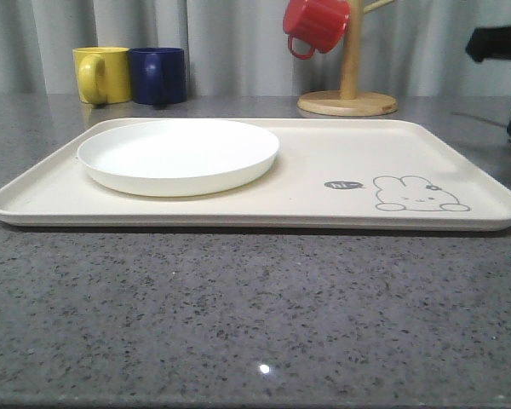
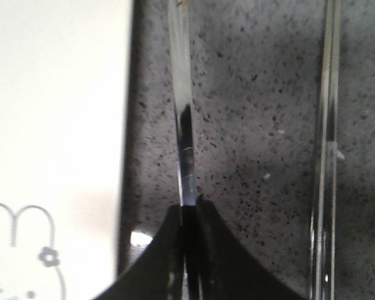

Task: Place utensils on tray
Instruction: 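Reach the right gripper down and grasp the metal fork, then carry the fork onto the tray beside the plate and release it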

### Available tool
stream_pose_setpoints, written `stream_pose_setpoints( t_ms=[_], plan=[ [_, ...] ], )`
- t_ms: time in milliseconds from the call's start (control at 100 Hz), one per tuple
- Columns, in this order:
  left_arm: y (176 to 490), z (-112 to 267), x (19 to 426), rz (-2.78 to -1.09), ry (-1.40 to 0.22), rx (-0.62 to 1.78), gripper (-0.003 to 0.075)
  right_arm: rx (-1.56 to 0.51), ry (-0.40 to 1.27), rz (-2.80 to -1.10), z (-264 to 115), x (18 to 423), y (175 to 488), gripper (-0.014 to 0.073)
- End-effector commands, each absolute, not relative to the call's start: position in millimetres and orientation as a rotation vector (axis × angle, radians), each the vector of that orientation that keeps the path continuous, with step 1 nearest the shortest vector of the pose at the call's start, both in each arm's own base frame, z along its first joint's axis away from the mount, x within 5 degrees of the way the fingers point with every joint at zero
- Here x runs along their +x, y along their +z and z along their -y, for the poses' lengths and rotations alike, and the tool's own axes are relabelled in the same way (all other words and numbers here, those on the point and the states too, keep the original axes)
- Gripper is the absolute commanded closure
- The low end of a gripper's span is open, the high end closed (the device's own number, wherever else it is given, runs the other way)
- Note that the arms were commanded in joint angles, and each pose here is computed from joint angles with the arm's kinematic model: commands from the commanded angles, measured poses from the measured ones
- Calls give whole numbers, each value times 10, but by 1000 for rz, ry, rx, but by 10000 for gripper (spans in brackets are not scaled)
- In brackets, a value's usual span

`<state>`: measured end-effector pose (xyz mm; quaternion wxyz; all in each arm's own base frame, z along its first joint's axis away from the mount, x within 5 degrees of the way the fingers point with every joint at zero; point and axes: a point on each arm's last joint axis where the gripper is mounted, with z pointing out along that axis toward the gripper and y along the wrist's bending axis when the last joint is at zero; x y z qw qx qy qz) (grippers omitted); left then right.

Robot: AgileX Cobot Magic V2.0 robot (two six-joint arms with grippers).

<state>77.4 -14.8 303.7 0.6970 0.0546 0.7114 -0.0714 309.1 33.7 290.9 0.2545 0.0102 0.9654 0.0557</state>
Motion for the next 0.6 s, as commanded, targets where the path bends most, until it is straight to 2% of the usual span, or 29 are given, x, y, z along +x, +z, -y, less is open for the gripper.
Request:
stream_pose_setpoints(
  t_ms=[0, 120, 240, 590],
  plan=[
    [3193, 120, 770, -1488, -146, 87, 738, 84, 218, -2475, -388, 2983, 3338, 620],
    [3193, 120, 770, -1488, -146, 87, 738, 125, 288, -2431, -550, 2876, 3507, 620],
    [3193, 120, 770, -1488, -146, 87, 738, 117, 336, -2407, -807, 2846, 3538, 620],
    [3193, 120, 770, -1488, -146, 87, 738, 155, 255, -2374, -1451, 2907, 3381, 644]
  ],
)
